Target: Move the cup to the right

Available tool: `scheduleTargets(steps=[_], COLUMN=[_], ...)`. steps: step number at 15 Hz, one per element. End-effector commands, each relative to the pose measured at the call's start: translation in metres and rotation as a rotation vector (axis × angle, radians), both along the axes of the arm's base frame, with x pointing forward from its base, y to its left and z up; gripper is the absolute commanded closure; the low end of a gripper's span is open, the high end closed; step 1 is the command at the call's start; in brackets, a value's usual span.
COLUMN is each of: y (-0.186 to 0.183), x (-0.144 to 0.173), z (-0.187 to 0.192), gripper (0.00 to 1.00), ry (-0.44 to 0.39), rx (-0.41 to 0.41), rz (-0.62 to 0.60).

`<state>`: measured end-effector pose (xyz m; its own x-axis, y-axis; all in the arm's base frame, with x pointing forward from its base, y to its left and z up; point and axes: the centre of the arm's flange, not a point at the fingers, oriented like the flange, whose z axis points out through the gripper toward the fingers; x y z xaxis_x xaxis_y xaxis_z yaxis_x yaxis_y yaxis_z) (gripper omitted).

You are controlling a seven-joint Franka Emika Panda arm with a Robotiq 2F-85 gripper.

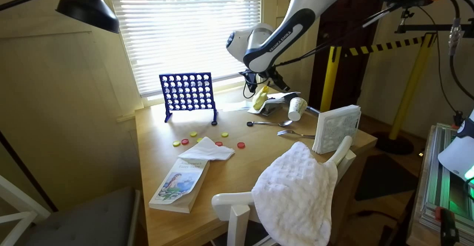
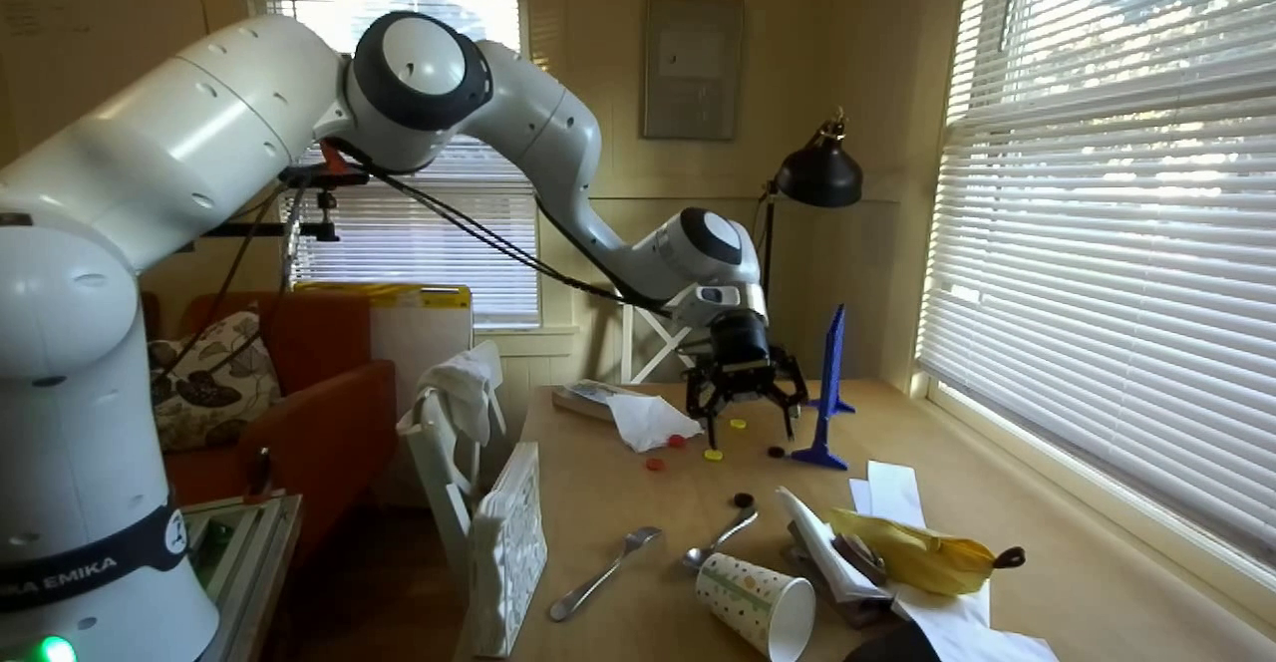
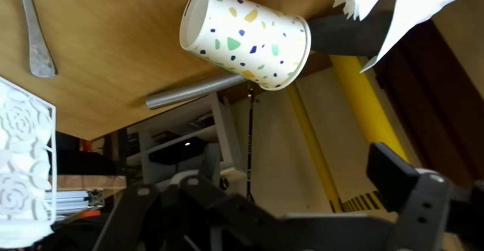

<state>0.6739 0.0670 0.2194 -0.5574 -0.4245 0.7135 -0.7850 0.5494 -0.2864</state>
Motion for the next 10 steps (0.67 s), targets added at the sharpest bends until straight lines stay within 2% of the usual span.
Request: scheduleTargets(steps=[1,5,7,8,10], y=[0.001,0.000,-0.005,0.004,-0.001], x=[-0.017,-0.024,-0.026,-0.015,-0.019], z=[0.039,0.069,0.080,0.067,0.075], gripper=[0.00,0.00,0.00,0.00,0.00], ry=[0.101,0.272,0.384,0.298,0.349], rx=[0.055,0.111,0.141,0.126,0.148], rz=[0.166,0.301,0.315,0.286,0.296])
